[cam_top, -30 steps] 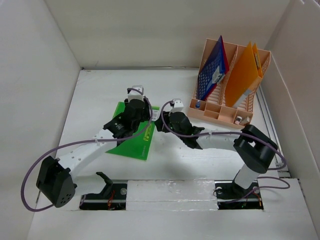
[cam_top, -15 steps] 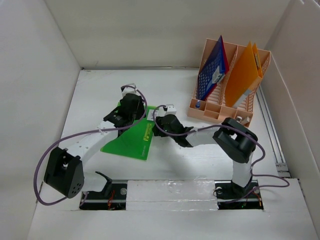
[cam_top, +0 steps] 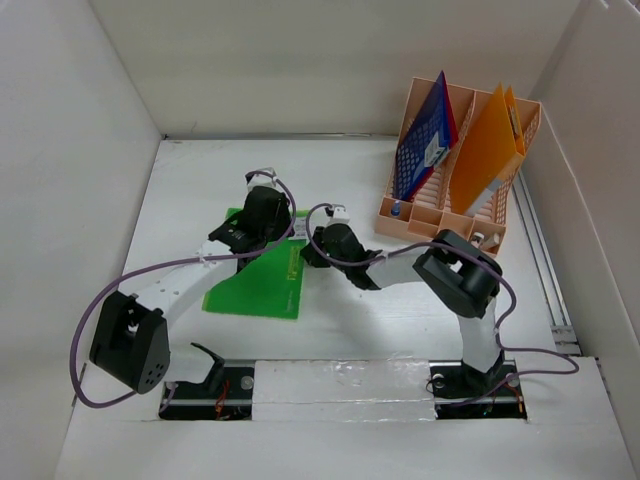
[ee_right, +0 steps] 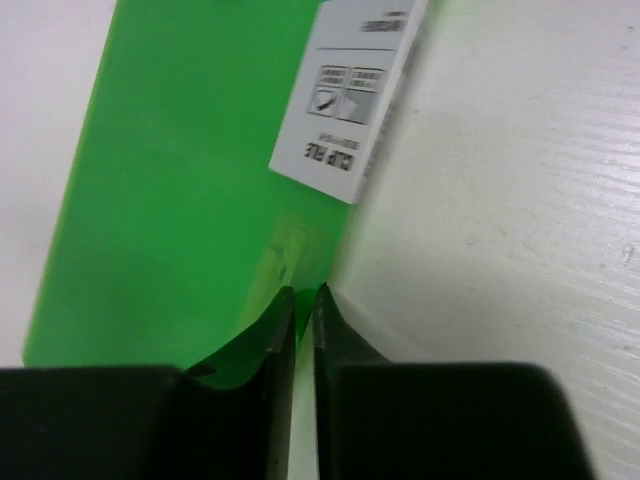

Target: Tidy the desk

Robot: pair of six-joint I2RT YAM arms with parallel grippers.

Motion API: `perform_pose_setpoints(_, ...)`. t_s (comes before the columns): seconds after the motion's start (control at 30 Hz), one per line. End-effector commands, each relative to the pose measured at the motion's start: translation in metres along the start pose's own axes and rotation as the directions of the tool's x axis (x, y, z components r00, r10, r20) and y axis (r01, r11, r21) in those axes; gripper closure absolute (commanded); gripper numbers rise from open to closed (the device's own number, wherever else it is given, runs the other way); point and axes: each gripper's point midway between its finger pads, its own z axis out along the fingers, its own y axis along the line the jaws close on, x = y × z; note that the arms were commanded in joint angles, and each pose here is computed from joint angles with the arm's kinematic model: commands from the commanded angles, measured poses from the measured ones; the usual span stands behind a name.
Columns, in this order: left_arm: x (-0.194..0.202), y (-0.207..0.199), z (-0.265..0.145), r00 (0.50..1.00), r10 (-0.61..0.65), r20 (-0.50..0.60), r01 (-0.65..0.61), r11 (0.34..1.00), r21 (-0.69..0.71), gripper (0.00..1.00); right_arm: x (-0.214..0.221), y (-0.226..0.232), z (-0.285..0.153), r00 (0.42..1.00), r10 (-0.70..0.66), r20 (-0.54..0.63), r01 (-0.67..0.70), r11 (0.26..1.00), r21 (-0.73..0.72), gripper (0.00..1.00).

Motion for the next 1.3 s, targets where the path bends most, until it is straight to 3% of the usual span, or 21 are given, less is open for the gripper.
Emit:
perform_pose_setpoints(0.0,-0.029,-0.011,-0.012,0.997,-0.015,0.076,0.012,0.999,0.036,0.61,0.003,-0.006,0.001,1.000,0.015,-0.011,-0.015,1.000,0.014,0.92)
perform_pose_setpoints(0.07,-0.031,-0.011,-0.014,0.997,-0.012,0.082,0.009,0.999,0.038,0.63,0.001,-0.012,-0.004,1.000,0.019,0.004,-0.019,0.999,0.037,1.00)
perform_pose_setpoints(0.37,-0.024,-0.018,-0.012,0.998,0.016,0.053,-0.020,0.997,0.079,0.68,-0.019,-0.022,-0.065,0.995,0.063,0.083,-0.068,0.996,0.059,1.00)
perform_pose_setpoints(0.53,-0.020,-0.024,-0.008,0.998,0.054,0.027,-0.057,0.992,0.111,0.99,-0.008,-0.059,-0.114,0.989,0.099,0.108,-0.114,0.984,0.138,1.00)
perform_pose_setpoints(0.73,-0.010,-0.024,-0.004,0.997,0.077,-0.013,-0.075,0.990,0.116,1.00,-0.013,-0.065,-0.147,0.982,0.126,0.139,-0.145,0.980,0.136,1.00)
perform_pose_setpoints(0.83,-0.003,-0.026,-0.002,0.996,0.078,-0.046,-0.072,0.989,0.129,1.00,-0.010,-0.064,-0.147,0.985,0.125,0.122,-0.141,0.981,0.132,0.78)
perform_pose_setpoints(0.87,0.002,-0.025,0.000,0.994,0.081,-0.069,-0.072,0.990,0.121,1.00,-0.007,-0.065,-0.146,0.986,0.126,0.110,-0.140,0.981,0.137,0.60)
perform_pose_setpoints(0.97,0.013,-0.020,0.001,0.991,0.074,-0.115,-0.062,0.993,0.099,0.99,0.005,-0.059,-0.139,0.989,0.138,0.051,-0.143,0.983,0.111,0.41)
perform_pose_setpoints(1.13,0.033,-0.005,-0.001,0.988,0.023,-0.156,-0.016,0.999,0.043,0.97,0.027,-0.062,-0.137,0.985,0.171,-0.019,-0.168,0.980,0.103,0.37)
perform_pose_setpoints(1.27,0.040,0.019,-0.008,0.991,-0.091,-0.098,0.086,0.995,-0.060,0.98,0.031,-0.070,-0.137,0.984,0.178,-0.025,-0.174,0.977,0.128,0.35)
